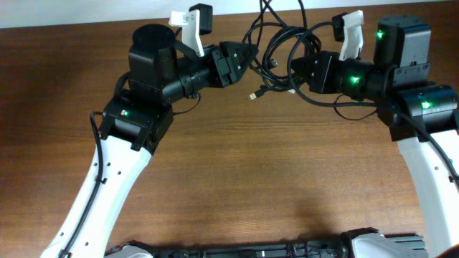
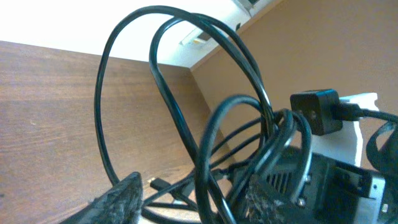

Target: Untangle cables

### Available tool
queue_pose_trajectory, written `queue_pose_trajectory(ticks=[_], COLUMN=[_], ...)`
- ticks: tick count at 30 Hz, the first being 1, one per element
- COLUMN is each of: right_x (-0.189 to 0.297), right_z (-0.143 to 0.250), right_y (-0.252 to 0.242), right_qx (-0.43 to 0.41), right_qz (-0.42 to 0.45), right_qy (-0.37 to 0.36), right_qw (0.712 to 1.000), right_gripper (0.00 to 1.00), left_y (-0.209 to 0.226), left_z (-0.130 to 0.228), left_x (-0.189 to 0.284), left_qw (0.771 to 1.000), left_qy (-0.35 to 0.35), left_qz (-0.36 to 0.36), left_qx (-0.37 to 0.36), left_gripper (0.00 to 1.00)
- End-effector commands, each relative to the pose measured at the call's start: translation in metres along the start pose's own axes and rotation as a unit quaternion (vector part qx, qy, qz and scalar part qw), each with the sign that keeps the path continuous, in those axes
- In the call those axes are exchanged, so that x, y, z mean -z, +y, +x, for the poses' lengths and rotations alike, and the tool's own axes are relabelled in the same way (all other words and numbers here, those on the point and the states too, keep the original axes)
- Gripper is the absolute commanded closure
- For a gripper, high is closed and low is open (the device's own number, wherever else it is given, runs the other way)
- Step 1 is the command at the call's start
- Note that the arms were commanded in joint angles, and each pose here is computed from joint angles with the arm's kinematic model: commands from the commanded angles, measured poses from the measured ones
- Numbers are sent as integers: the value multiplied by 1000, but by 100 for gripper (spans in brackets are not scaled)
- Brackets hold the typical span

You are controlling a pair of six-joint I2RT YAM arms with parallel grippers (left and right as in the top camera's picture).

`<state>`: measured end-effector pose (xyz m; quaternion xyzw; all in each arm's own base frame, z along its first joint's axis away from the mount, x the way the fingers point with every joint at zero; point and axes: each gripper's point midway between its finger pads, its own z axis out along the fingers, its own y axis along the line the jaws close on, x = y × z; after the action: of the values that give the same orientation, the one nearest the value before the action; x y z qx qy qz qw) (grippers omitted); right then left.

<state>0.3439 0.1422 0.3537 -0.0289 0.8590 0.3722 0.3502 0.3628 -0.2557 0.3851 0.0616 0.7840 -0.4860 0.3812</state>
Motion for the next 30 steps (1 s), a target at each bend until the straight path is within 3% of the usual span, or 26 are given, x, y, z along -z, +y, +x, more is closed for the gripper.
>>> queue_pose_trajectory(ticks=[1,10,13,15,20,26,30], right_x=[2,3,3,2,2,6,11], right_z=[3,8,8,8,9,15,19], right_y=[14,23,23,22,15,-39,-59], right_qx=[48,82,83,83,78,50,43], right_qz=[-39,-66,-66,-63,-43,107,163], right_qy=[8,17,17,16,18,23,28], right_qw=[998,994,994,994,996,993,985], right_gripper=[96,96,96,96,96,96,96], left_y=[-8,-9,-9,-11,-11,-5,2], left_z=[-13,-13,-12,-11,-11,-17,-30], left_x=[9,8,8,7,7,12,24], left_qw=[1000,1000,1000,1000,1000,1000,999], left_qy=[-26,-25,-24,-22,-22,-29,-44], left_qz=[-2,-2,-1,1,1,-3,-4], left_qx=[-13,-13,-3,-1,3,9,9], left_gripper=[57,58,74,100,100,100,100])
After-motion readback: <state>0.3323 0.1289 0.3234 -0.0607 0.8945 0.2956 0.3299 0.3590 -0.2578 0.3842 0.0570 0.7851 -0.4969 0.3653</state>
